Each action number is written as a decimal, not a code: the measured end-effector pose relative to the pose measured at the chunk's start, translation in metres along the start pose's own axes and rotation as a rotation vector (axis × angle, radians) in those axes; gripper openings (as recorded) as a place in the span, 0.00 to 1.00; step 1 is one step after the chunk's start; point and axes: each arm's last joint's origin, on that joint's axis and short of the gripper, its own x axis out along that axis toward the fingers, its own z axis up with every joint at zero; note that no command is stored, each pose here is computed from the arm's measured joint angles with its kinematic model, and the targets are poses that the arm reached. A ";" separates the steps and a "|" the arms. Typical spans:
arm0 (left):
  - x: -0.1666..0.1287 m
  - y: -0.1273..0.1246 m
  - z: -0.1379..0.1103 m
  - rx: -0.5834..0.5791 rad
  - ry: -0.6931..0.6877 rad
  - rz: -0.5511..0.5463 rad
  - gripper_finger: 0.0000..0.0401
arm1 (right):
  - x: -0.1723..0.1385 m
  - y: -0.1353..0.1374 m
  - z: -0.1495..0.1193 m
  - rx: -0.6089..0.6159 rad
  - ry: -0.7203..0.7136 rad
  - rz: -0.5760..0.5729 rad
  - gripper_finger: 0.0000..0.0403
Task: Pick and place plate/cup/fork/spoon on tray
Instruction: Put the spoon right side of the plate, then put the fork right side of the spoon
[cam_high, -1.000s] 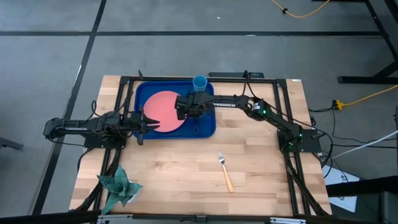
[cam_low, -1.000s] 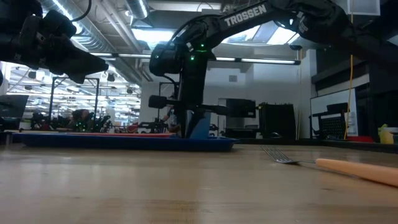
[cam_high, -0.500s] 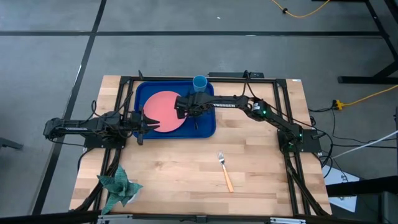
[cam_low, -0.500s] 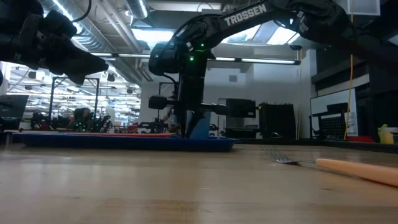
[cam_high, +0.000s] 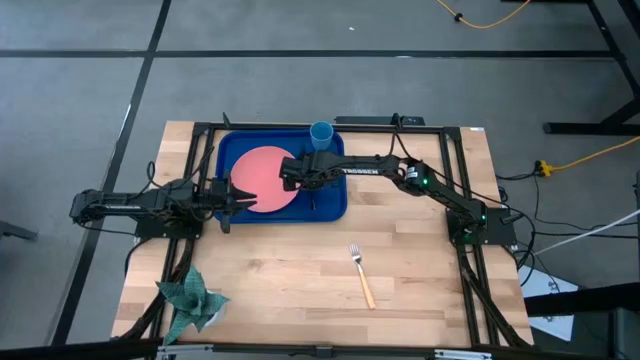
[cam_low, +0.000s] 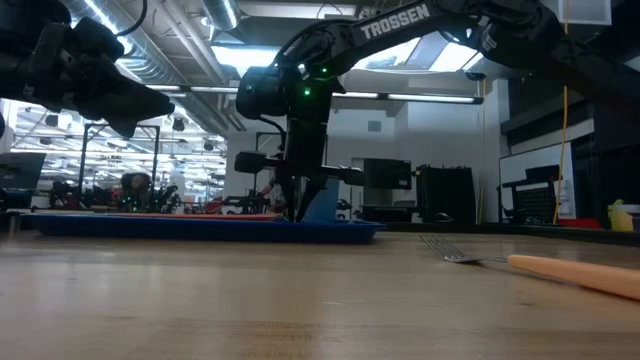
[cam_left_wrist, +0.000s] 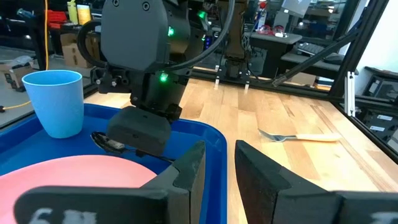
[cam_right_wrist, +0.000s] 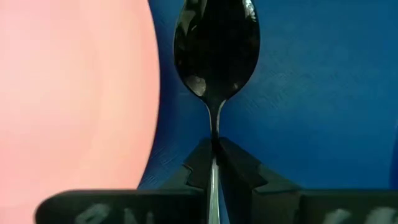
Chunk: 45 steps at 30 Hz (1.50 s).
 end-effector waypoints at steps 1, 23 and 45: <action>0.000 0.000 0.000 0.000 0.000 0.000 0.20 | 0.000 0.000 0.000 0.001 0.000 0.001 0.07; 0.000 0.000 0.000 0.000 0.000 0.001 0.20 | 0.000 -0.002 -0.001 0.014 0.012 -0.024 0.07; 0.000 0.000 0.000 0.000 0.000 0.000 0.20 | -0.001 -0.004 -0.001 0.014 0.012 -0.041 0.15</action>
